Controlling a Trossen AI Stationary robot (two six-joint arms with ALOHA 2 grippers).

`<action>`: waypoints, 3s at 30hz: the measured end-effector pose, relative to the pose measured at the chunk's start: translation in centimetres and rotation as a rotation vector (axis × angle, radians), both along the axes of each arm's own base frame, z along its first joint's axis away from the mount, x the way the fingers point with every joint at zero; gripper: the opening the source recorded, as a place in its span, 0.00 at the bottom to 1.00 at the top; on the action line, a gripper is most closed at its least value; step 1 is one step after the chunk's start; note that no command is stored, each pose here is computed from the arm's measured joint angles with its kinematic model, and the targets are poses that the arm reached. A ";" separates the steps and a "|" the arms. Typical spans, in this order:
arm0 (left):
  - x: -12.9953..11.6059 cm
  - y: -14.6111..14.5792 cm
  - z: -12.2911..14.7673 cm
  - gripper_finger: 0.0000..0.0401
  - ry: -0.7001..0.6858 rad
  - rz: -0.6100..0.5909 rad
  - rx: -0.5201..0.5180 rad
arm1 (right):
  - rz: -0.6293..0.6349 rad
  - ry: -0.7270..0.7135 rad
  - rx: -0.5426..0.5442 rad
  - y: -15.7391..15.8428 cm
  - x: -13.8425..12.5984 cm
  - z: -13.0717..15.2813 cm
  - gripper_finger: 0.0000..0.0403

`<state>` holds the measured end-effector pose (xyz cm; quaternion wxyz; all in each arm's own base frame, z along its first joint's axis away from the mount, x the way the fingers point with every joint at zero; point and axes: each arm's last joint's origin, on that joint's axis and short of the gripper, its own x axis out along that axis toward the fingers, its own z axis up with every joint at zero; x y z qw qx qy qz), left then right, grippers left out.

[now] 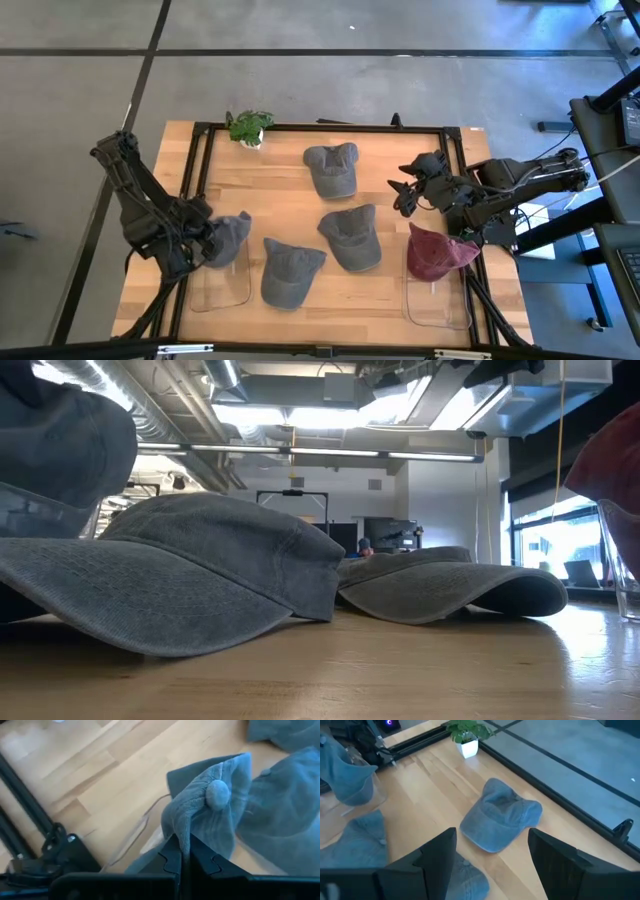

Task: Pick & Place hat
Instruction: Put the dark blue cap into the left transparent bin

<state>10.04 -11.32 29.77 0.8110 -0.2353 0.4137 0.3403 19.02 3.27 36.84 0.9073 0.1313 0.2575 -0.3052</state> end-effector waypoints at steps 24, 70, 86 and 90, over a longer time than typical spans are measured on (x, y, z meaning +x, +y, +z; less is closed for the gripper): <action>0.0 0.4 -0.5 0.30 0.068 -0.030 0.008 | 0.022 0.021 -0.029 -0.1 0.0 0.0 0.61; 14.1 8.2 3.9 0.42 -0.486 -0.690 -0.106 | 0.059 -0.035 -0.009 -0.3 0.9 0.5 0.61; 20.5 6.8 -4.8 0.58 -0.161 -0.760 -0.203 | 0.128 0.084 -0.033 0.3 2.8 -1.1 0.61; 21.1 6.8 -6.5 0.57 -0.095 -0.691 -0.264 | 0.135 0.087 -0.023 0.3 2.9 -1.2 0.61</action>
